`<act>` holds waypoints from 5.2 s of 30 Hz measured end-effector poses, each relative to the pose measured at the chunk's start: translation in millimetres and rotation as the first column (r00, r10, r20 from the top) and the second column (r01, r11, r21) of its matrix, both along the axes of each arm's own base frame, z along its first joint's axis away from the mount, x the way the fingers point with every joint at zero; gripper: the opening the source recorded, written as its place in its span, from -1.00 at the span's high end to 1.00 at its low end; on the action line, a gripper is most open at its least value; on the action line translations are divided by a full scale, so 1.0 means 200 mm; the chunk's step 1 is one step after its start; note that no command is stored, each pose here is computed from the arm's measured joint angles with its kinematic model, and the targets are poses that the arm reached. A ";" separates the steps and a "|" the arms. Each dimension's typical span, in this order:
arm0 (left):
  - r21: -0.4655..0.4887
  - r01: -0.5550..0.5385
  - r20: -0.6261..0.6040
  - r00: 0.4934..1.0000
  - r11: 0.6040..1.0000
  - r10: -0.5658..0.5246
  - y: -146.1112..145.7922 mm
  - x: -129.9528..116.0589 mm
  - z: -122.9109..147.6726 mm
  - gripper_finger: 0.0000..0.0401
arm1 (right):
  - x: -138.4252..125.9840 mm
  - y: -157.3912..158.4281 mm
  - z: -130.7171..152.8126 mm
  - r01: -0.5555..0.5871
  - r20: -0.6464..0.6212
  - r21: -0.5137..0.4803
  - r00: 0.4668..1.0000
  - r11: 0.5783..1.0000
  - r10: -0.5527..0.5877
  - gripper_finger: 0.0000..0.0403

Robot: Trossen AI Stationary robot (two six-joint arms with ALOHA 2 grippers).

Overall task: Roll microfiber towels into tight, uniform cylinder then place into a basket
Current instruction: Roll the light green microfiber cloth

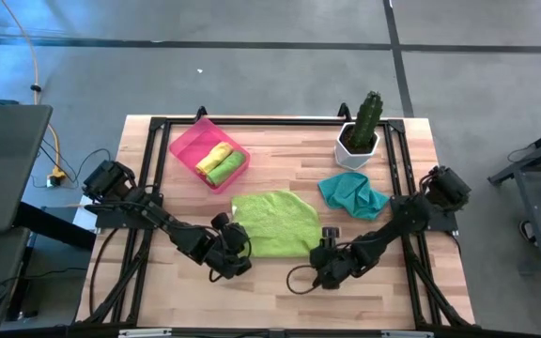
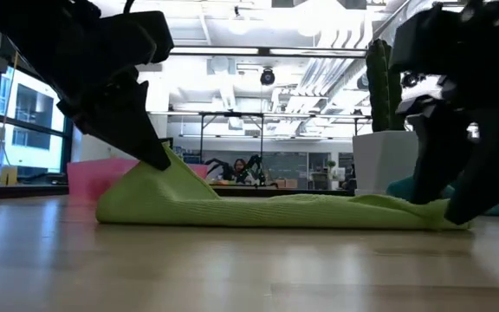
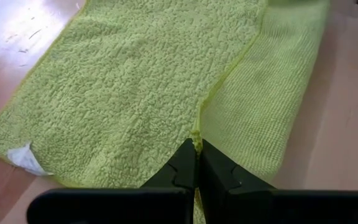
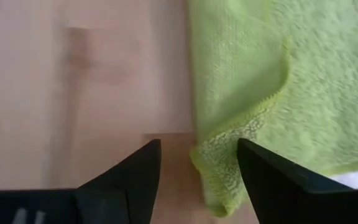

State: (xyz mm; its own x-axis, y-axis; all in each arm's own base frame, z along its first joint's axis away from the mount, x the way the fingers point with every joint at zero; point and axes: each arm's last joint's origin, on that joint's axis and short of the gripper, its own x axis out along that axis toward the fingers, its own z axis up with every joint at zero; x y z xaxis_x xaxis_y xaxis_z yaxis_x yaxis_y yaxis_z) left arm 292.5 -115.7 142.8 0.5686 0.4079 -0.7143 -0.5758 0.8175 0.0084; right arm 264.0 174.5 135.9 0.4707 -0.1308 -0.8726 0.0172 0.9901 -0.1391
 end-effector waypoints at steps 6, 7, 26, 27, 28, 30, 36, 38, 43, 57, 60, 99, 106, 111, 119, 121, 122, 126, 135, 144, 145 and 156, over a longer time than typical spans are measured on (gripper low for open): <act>-0.012 0.007 -0.005 1.000 1.000 -0.008 0.00 0.00 0.00 1.00 | 0.01 -0.06 -0.01 0.018 -0.045 -0.028 0.999 0.999 -0.019 -0.02; -0.012 0.008 -0.005 1.000 1.000 -0.008 0.00 0.00 0.00 1.00 | 0.02 -0.07 -0.01 0.022 -0.051 -0.029 0.998 0.999 -0.023 -0.02; -0.012 0.007 -0.005 1.000 1.000 -0.007 0.00 0.00 0.00 1.00 | -0.01 -0.10 0.04 0.015 -0.160 -0.173 0.986 0.985 -0.043 0.40; -0.012 0.007 -0.005 1.000 1.000 -0.007 0.00 0.00 0.00 1.00 | -0.01 -0.10 0.05 0.007 -0.163 -0.188 0.986 0.982 -0.038 0.40; -0.012 0.007 -0.005 1.000 1.000 -0.007 0.00 0.00 0.00 1.00 | -0.01 -0.10 0.06 0.002 -0.166 -0.200 0.985 0.980 -0.036 0.41; -0.012 0.007 -0.005 1.000 1.000 -0.007 0.00 0.00 0.00 1.00 | 0.00 -0.10 0.08 0.004 -0.168 -0.220 0.985 0.976 -0.042 0.41; -0.013 0.006 -0.005 1.000 1.000 -0.006 0.00 0.00 0.00 1.00 | -0.01 -0.10 0.09 -0.001 -0.202 -0.189 0.979 0.982 -0.038 0.41; -0.012 0.007 -0.005 1.000 1.000 -0.007 0.00 0.00 0.00 1.00 | -0.01 -0.09 0.09 0.000 -0.209 -0.179 0.977 0.984 -0.039 0.39; -0.013 0.007 -0.005 1.000 1.000 -0.007 0.00 0.00 0.00 1.00 | 0.00 -0.10 0.09 0.050 -0.166 -0.179 0.983 0.983 -0.080 0.35; -0.013 0.008 -0.005 1.000 1.000 -0.008 0.00 0.00 0.00 1.00 | 0.05 -0.11 0.08 0.147 -0.096 -0.109 0.983 0.983 -0.158 0.36; -0.013 0.008 -0.005 1.000 1.000 -0.008 0.00 0.00 0.00 1.00 | 0.06 -0.12 0.07 0.169 -0.093 -0.104 0.979 0.980 -0.179 0.37; 0.485 0.164 -0.046 0.986 0.859 -0.162 -0.25 0.10 0.62 1.00 | -0.05 -0.22 0.75 0.188 0.158 -0.324 0.977 0.927 -0.143 1.00; 0.637 0.073 -0.109 0.994 0.767 -0.004 -0.13 0.06 0.73 1.00 | -0.02 -0.37 0.83 0.261 0.250 -0.566 0.958 0.782 -0.139 1.00; 0.689 -0.015 -0.114 0.985 0.724 0.129 0.01 0.04 0.77 1.00 | 0.04 -0.53 0.85 0.359 0.290 -0.668 0.932 0.652 -0.215 1.00; 0.340 0.066 -0.299 0.953 0.938 0.042 0.05 0.07 0.75 1.00 | 0.09 -0.55 0.79 0.021 -0.007 -0.188 1.000 0.982 -0.023 1.00; 0.443 0.054 -0.283 0.956 0.895 0.082 0.06 0.06 0.76 1.00 | 0.10 -0.58 0.82 0.170 0.107 -0.403 0.985 0.899 -0.139 1.00; 0.503 0.039 -0.262 0.959 0.864 0.110 0.07 0.06 0.76 1.00 | 0.10 -0.61 0.83 0.258 0.172 -0.522 0.965 0.813 -0.196 1.00; 0.749 0.007 -0.174 0.967 0.663 0.186 0.10 0.04 0.80 1.00 | 0.11 -0.63 0.89 0.385 0.314 -0.705 0.922 0.596 -0.225 1.00; 0.639 0.094 -0.269 0.957 0.763 0.108 0.08 0.07 0.83 1.00 | 0.14 -0.54 0.87 -0.010 0.138 -0.382 0.988 0.924 0.068 1.00; 0.792 0.129 -0.328 0.914 0.596 0.237 0.21 0.04 0.85 1.00 | 0.16 -0.72 0.92 0.217 0.186 -0.684 0.975 0.696 -0.121 1.00; 0.793 0.132 -0.341 0.905 0.594 0.254 0.23 0.03 0.85 1.00 | 0.17 -0.75 0.92 0.221 0.182 -0.689 0.975 0.690 -0.131 1.00; 0.758 -0.064 -0.228 0.906 0.649 0.357 0.41 -0.01 0.93 1.00 | 0.22 -0.90 1.00 0.313 0.295 -0.655 0.944 0.688 -0.149 1.00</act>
State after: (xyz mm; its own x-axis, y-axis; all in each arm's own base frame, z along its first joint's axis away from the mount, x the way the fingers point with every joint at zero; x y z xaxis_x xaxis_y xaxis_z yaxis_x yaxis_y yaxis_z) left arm 291.3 -34.6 329.5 0.1899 0.9475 -0.2571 -0.5708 0.3196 0.7564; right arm 307.4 -5.2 336.4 0.4950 -0.7801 -0.3828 0.3408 0.5795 -0.7403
